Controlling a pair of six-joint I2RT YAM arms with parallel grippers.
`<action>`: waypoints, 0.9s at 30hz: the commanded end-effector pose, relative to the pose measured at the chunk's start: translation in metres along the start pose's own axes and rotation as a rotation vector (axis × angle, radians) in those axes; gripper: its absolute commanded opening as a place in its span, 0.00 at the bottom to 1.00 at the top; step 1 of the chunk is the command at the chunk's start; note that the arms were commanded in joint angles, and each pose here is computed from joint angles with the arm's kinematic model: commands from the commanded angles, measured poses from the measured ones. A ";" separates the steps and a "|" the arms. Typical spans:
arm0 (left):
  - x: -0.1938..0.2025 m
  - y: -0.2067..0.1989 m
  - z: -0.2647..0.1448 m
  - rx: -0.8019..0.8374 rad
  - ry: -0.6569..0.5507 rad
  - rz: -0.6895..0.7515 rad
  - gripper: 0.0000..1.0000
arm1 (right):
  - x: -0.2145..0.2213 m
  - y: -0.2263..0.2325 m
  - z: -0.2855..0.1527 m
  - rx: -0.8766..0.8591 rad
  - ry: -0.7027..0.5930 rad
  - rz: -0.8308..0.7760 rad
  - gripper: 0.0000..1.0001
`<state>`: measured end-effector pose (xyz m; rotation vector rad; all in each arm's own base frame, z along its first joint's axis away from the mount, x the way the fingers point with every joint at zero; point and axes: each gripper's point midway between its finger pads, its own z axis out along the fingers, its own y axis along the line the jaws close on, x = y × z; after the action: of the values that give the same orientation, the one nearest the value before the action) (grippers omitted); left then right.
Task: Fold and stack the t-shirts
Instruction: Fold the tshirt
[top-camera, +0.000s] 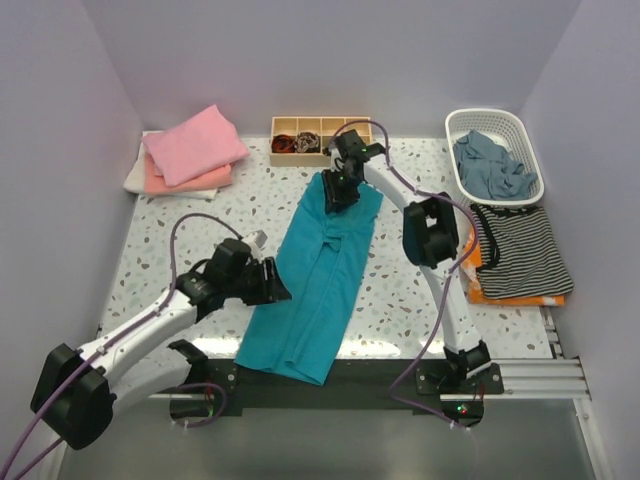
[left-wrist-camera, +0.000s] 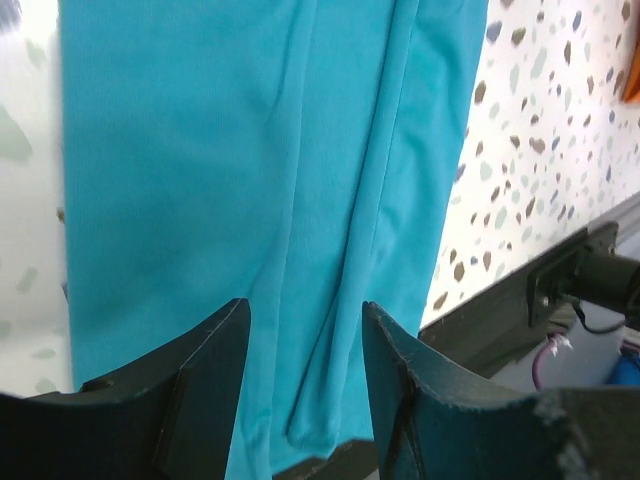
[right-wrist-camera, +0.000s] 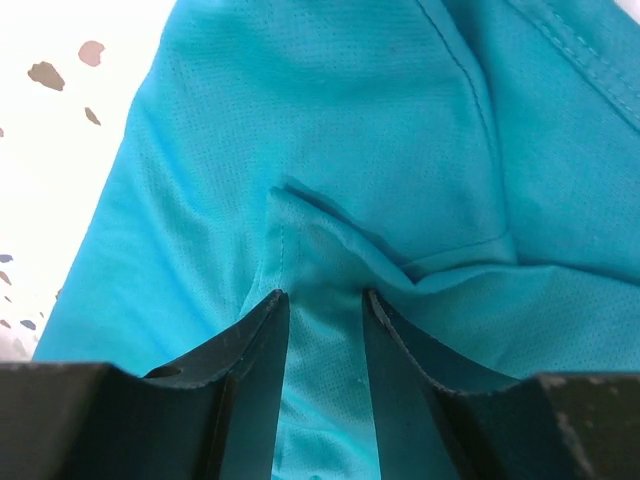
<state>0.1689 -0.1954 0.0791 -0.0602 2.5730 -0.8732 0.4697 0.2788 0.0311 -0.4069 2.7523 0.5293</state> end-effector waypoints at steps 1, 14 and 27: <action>-0.071 -0.025 0.003 -0.039 -0.178 0.155 0.54 | -0.025 -0.006 -0.067 0.030 -0.109 -0.046 0.38; -0.247 -0.113 0.109 0.140 -0.349 0.427 0.57 | 0.000 -0.021 -0.223 0.233 -0.503 0.051 0.40; -0.253 -0.109 0.227 0.256 -0.158 0.465 0.52 | 0.133 0.038 -0.206 -0.150 -0.279 0.052 0.41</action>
<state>0.4604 -0.3560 0.0594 0.4296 2.2604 -0.9380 0.3285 0.1670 0.1748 -0.1653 2.4473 0.4489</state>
